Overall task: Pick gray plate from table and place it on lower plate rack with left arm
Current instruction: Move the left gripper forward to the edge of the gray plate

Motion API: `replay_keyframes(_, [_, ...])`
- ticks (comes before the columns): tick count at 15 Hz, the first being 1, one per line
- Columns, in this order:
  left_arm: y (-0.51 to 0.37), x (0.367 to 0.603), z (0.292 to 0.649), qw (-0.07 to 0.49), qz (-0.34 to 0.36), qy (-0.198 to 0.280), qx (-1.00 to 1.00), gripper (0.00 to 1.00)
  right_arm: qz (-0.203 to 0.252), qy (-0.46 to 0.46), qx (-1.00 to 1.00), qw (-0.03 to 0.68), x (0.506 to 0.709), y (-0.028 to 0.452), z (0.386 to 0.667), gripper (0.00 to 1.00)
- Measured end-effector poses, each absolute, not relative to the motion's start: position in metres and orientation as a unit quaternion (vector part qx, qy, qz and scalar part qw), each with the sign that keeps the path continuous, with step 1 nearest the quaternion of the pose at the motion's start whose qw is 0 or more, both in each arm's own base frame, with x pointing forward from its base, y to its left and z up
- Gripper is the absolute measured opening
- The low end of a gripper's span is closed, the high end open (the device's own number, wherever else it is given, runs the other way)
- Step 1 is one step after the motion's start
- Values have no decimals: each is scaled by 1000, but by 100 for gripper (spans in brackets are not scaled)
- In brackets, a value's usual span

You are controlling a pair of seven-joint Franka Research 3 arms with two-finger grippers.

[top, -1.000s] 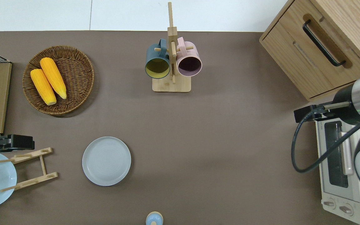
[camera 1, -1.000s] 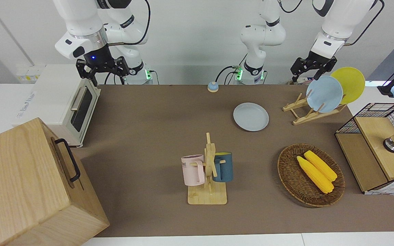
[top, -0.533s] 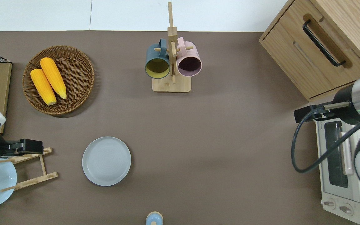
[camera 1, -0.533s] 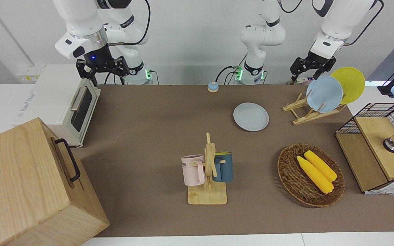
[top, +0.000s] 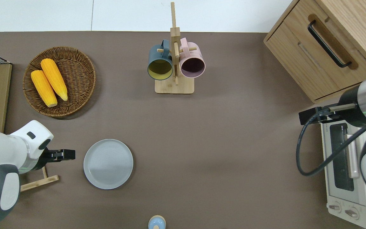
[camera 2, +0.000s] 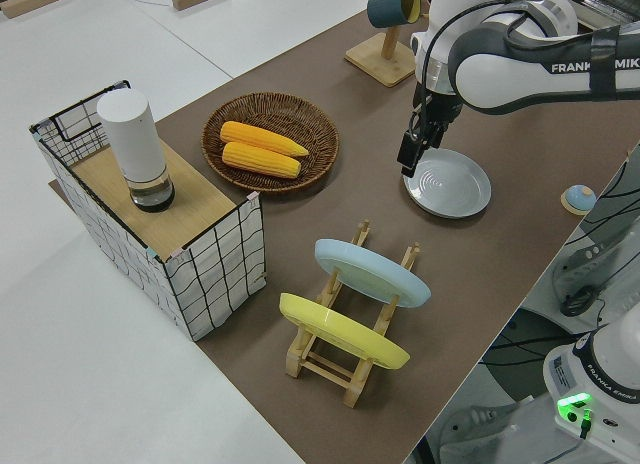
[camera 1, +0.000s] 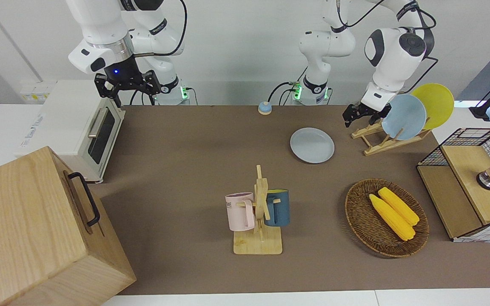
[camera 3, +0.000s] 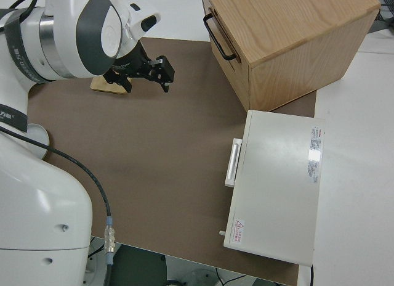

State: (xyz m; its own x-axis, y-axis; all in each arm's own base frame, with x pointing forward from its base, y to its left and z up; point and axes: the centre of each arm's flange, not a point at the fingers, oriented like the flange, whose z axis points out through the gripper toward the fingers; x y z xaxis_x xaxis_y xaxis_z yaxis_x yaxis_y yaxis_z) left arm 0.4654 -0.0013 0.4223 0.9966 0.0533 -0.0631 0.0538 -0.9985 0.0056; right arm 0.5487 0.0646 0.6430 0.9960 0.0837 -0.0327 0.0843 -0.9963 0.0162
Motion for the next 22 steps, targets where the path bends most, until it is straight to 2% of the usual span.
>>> replay_keyframes(7, [-7, 432, 369, 11, -40, 38, 998, 100, -16, 42, 999, 9, 549, 65, 643, 99])
replay_keyframes(11, [-15, 416, 348, 29, -62, 66, 995, 100, -16, 42, 999, 9, 549, 65, 643, 99])
replay_keyframes(14, [-25, 414, 333, 42, -74, 81, 993, 100, -16, 42, 999, 9, 549, 65, 643, 99])
replay_keyframes(22, [-40, 418, 289, 27, -93, 90, 991, 99, -16, 42, 999, 9, 549, 65, 643, 99])
